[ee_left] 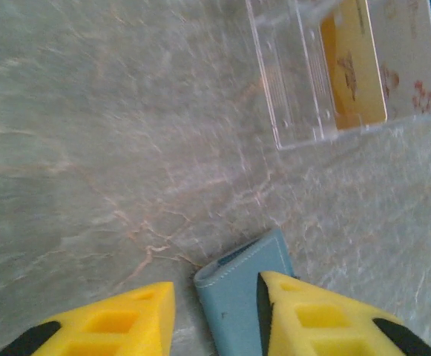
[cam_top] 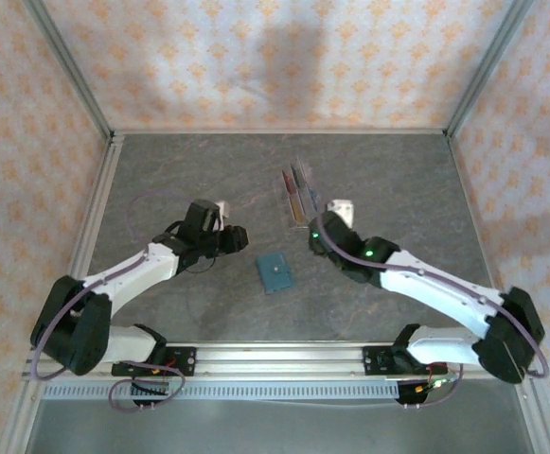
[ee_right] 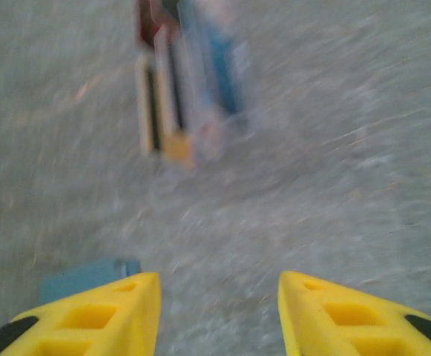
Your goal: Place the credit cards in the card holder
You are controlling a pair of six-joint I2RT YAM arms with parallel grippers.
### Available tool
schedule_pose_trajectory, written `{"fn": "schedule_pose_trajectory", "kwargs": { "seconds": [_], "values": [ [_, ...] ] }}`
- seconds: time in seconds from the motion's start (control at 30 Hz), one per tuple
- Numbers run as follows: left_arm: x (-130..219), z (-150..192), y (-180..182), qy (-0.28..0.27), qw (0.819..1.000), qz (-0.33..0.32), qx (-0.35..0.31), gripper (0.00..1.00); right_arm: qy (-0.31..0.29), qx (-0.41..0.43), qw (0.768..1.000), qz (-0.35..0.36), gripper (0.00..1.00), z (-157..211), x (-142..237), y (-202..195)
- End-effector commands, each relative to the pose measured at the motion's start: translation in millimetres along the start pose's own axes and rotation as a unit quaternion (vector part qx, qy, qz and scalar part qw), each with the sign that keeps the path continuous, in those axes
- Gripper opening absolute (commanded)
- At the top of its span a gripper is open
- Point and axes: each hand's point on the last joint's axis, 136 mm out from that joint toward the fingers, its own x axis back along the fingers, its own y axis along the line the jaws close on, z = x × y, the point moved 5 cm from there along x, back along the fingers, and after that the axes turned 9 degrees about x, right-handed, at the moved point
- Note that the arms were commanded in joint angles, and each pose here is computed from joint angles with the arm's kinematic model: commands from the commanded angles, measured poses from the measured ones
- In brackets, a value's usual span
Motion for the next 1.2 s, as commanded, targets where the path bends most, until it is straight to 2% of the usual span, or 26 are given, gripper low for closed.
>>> {"fn": "schedule_pose_trajectory", "kwargs": {
  "seconds": [0.0, 0.17, 0.4, 0.87, 1.17],
  "values": [
    [-13.5, 10.8, -10.0, 0.026, 0.999, 0.04, 0.002, 0.33, 0.04, 0.027, 0.995, -0.089, 0.43, 7.2, -5.1, 42.9],
    [-31.8, 20.4, -1.8, 0.05, 0.999, 0.014, 0.001, 0.3, 0.086, 0.065, 0.984, -0.14, 0.45, 23.2, -25.4, 78.6],
    [-52.0, 28.8, 8.7, 0.076, 0.997, -0.004, 0.009, 0.27, 0.126, 0.098, 0.976, -0.146, 0.46, 43.1, -53.6, 101.6],
    [-59.0, 43.1, 27.8, 0.091, 0.994, -0.065, -0.007, 0.23, 0.162, 0.158, 0.972, -0.068, 0.44, 63.1, -84.5, 102.5],
    [-63.9, 47.1, 31.8, 0.095, 0.993, -0.074, -0.011, 0.22, 0.177, 0.177, 0.968, -0.029, 0.4, 82.6, -94.0, 93.7]
  ]
}}
